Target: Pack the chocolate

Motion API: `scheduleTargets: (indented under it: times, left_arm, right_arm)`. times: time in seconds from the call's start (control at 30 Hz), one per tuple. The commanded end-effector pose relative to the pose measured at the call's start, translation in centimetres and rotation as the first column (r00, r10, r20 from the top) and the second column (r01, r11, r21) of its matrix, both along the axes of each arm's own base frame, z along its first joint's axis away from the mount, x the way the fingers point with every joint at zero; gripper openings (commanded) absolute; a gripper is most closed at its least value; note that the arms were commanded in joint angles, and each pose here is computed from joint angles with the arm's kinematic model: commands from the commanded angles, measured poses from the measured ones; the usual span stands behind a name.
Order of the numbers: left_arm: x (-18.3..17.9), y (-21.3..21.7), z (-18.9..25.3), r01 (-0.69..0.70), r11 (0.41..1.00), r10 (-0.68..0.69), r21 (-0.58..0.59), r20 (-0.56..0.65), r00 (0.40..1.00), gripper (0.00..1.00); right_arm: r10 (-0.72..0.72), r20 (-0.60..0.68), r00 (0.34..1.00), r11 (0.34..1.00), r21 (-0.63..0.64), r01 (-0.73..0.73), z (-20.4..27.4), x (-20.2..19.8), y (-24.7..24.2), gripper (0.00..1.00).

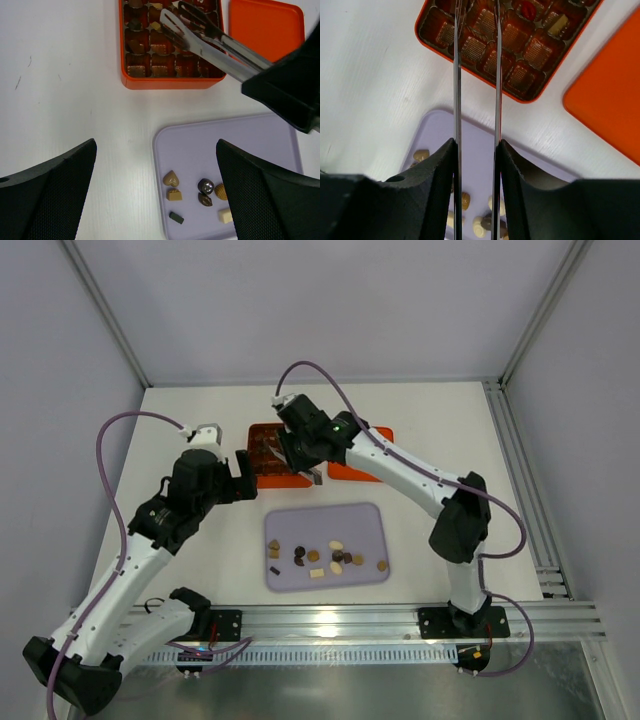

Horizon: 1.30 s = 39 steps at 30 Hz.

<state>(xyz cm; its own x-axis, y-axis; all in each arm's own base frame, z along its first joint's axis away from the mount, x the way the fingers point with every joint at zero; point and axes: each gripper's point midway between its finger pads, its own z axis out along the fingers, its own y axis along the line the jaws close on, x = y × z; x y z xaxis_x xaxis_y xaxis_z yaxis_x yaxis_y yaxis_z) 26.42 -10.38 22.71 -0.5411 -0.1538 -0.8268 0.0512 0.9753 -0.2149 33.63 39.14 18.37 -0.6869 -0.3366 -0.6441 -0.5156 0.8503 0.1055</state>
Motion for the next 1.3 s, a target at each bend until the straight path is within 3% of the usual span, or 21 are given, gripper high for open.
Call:
scheduleTargets:
  times: [0.0, 0.17, 0.4, 0.67, 0.9, 1.27]
  left_arm:
    - [0.4, 0.1, 0.9, -0.016, 1.0, 0.017, -0.022, 0.042, 0.999, 1.0]
    - [0.4, 0.1, 0.9, -0.014, 1.0, 0.015, -0.025, 0.041, 0.999, 1.0]
    - [0.4, 0.0, 0.9, -0.011, 1.0, 0.012, -0.027, 0.038, 0.999, 1.0]
    - [0.5, -0.2, 0.6, -0.006, 1.0, 0.006, -0.026, 0.028, 1.0, 1.0]
    - [0.5, -0.2, 0.4, -0.004, 1.0, 0.004, -0.022, 0.023, 1.0, 1.0]
    - [0.5, -0.2, 0.4, -0.004, 1.0, 0.004, -0.022, 0.021, 1.0, 1.0]
  right_arm:
    - [-0.032, 0.065, 0.997, 0.998, 0.06, 0.028, 5.9, -2.4, -3.4, 0.42]
    - [-0.023, -0.005, 1.0, 1.0, 0.017, 0.023, 5.5, -6.9, -7.7, 0.42]
    - [-0.01, -0.158, 0.987, 0.986, -0.163, -0.016, 1.8, -14.5, -14.9, 0.41]
    - [0.05, -0.271, 0.961, 0.975, -0.195, -0.106, 0.8, -20.2, -17.0, 0.41]
    - [0.106, -0.321, 0.941, 0.958, -0.222, -0.184, -0.3, -22.7, -16.3, 0.41]
    - [0.118, -0.348, 0.93, 0.944, -0.25, -0.213, -1.9, -23.1, -15.7, 0.42]
